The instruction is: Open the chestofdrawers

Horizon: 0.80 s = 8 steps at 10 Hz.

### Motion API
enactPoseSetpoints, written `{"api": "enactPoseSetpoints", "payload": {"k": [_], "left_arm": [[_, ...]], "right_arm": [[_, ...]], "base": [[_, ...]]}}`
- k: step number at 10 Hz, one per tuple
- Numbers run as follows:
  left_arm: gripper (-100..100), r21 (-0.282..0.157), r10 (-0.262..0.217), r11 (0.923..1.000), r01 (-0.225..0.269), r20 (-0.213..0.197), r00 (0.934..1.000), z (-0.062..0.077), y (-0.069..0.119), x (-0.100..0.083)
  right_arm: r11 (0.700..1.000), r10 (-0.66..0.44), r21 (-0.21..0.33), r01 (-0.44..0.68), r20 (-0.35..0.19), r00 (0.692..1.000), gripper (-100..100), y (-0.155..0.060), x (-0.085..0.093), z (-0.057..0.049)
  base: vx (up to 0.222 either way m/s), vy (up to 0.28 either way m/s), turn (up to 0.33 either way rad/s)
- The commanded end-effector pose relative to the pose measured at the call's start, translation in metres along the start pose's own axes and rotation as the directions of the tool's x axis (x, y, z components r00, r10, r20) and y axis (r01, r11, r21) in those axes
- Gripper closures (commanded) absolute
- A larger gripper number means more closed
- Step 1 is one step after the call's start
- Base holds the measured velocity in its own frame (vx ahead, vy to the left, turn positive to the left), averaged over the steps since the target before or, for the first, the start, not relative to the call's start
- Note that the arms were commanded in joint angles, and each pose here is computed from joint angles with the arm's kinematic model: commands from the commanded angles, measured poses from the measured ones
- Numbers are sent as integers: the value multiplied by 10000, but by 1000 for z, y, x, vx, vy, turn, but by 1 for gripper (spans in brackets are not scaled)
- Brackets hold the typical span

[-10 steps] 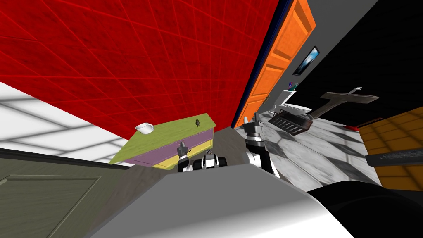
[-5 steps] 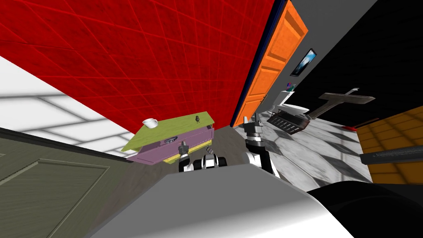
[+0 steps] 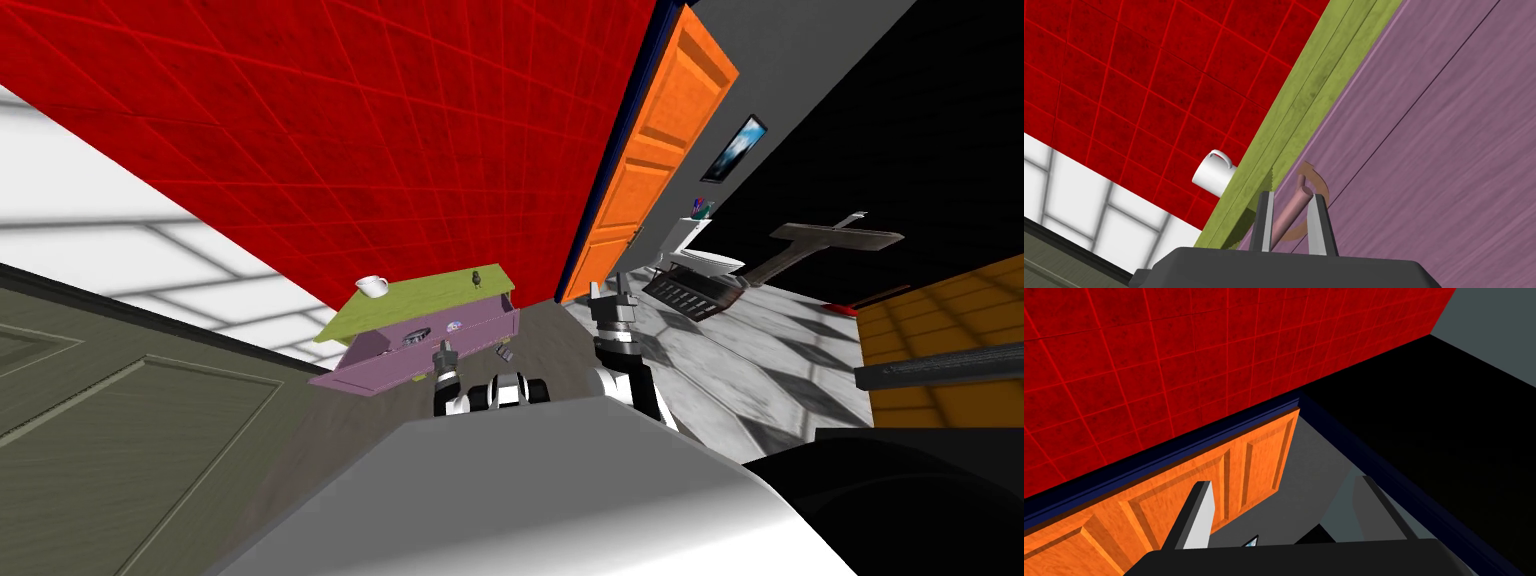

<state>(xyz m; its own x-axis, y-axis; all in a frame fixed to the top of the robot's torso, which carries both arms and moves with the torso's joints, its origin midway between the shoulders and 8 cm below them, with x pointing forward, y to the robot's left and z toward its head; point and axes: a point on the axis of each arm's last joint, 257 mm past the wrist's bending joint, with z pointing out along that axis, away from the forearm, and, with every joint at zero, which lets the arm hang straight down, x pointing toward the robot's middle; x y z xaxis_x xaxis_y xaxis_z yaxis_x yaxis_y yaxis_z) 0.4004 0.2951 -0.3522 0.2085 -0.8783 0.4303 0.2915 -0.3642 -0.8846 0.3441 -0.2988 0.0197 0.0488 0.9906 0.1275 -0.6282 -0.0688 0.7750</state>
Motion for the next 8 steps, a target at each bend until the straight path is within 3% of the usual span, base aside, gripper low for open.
{"api": "enactPoseSetpoints", "payload": {"k": [1,4,5,6,8], "left_arm": [[-100,-54,-39,10000,39,-86,10000,20,-1,10],[-100,-140,-98,9999,95,-233,9997,48,-5,27],[-100,-140,-98,9999,95,-233,9997,48,-5,27],[-100,-170,-136,9998,130,-350,9993,67,-9,40],[-100,-262,-173,9995,160,-467,9988,84,-12,52]], "right_arm": [[10000,-1,3,1,1,10000,0,0,0,0],[10000,-4,4,4,1,10000,0,0,0,0],[10000,-4,4,4,1,10000,0,0,0,0],[10000,-4,4,4,1,10000,0,0,0,0],[10000,-3,3,3,1,10000,0,0,0,0]], "base": [[-47,-12,66],[-51,-10,66],[-40,-4,15],[-65,0,90],[-93,-9,68]]}}
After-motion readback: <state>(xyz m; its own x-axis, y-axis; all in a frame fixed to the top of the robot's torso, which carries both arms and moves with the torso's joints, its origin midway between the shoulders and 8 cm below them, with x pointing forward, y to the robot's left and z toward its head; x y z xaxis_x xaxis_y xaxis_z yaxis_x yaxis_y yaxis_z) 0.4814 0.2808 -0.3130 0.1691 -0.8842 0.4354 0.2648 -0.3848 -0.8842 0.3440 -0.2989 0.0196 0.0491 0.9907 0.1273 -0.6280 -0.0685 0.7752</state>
